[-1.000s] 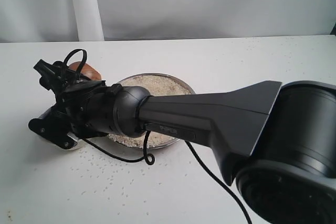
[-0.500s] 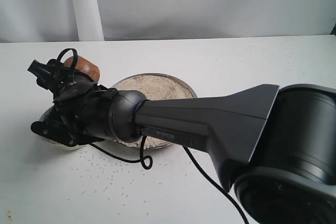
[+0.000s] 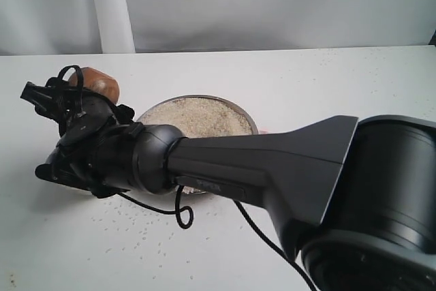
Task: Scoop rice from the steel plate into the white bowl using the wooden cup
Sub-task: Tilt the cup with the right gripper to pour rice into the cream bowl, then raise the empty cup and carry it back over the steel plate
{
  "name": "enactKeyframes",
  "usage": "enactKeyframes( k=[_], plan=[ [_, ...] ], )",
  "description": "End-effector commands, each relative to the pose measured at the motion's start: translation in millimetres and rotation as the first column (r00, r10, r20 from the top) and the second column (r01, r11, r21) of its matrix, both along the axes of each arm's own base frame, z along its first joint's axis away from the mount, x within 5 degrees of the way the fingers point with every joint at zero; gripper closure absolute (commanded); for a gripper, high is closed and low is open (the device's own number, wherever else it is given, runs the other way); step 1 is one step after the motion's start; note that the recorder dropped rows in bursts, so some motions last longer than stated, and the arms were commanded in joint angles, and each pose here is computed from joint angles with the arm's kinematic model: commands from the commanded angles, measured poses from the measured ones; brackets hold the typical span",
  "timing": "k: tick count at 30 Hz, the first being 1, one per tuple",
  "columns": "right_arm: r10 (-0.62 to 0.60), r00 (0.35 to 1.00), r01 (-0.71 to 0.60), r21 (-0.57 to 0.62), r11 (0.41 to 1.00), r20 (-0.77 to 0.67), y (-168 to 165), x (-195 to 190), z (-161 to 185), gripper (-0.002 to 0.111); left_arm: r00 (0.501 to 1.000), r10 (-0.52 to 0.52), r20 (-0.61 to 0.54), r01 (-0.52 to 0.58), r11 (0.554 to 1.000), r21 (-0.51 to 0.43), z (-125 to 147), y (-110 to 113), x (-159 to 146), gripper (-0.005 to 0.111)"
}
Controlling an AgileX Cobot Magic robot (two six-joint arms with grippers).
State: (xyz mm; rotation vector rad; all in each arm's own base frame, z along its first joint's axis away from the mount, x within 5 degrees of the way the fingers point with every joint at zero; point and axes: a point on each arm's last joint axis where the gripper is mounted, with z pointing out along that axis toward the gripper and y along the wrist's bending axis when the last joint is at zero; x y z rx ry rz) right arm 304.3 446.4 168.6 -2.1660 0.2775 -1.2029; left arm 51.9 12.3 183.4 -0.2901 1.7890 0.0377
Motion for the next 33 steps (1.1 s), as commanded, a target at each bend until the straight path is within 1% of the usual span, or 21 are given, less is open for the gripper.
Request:
enactKeyframes(
  k=[1,6,9,11,14,16,17,18,23,24,29,33],
  plan=[
    [0.017,0.999,-0.017,-0.011,1.000,0.032,4,-4,5,0.108,1.000,-0.002,-0.001,0.002,1.000,-0.007,0,0,1,0.107],
    [-0.019,1.000,0.020,0.055,0.998,-0.009,3,-3,4,0.108,1.000,-0.002,-0.001,0.002,1.000,-0.007,0,0,1,0.107],
    [-0.074,0.995,0.084,0.161,0.983,-0.068,2,-3,4,0.108,1.000,-0.002,-0.001,0.002,1.000,-0.007,0,0,1,0.107],
    [-0.133,0.982,0.164,0.267,0.949,-0.132,1,-2,5,0.108,1.000,-0.002,-0.001,0.002,1.000,-0.007,0,0,1,0.107],
    [-0.226,0.941,0.320,0.444,0.837,-0.252,-3,0,7,0.108,1.000,-0.002,-0.001,0.002,1.000,-0.007,0,0,1,0.107],
    [-0.267,0.904,0.416,0.551,0.723,-0.333,-9,5,14,0.108,1.000,-0.002,-0.001,0.002,1.000,-0.007,0,0,1,0.107],
    [-0.274,0.889,0.450,0.586,0.674,-0.368,-10,5,17,0.108,1.000,-0.002,-0.001,0.002,1.000,-0.007,0,0,1,0.107],
    [-0.273,0.864,0.496,0.627,0.600,-0.422,-12,5,20,0.108,1.000,-0.002,-0.001,0.002,1.000,-0.007,0,0,1,0.107],
    [-0.222,0.791,0.610,0.712,0.348,-0.569,-16,5,36,0.108,1.000,-0.002,-0.001,0.002,1.000,-0.007,0,0,1,0.107],
    [-0.214,0.778,0.627,0.714,0.312,-0.590,-16,5,37,0.108,1.000,-0.002,-0.001,0.002,1.000,-0.007,0,0,1,0.107],
    [-0.211,0.727,0.686,0.701,0.193,-0.653,-27,11,49,0.108,1.000,-0.002,-0.001,0.002,1.000,-0.007,0,0,1,0.107],
    [-0.221,0.719,0.692,0.708,0.140,-0.659,-50,20,72,0.108,1.000,-0.002,-0.001,0.002,1.000,-0.007,0,0,1,0.107]
  ],
)
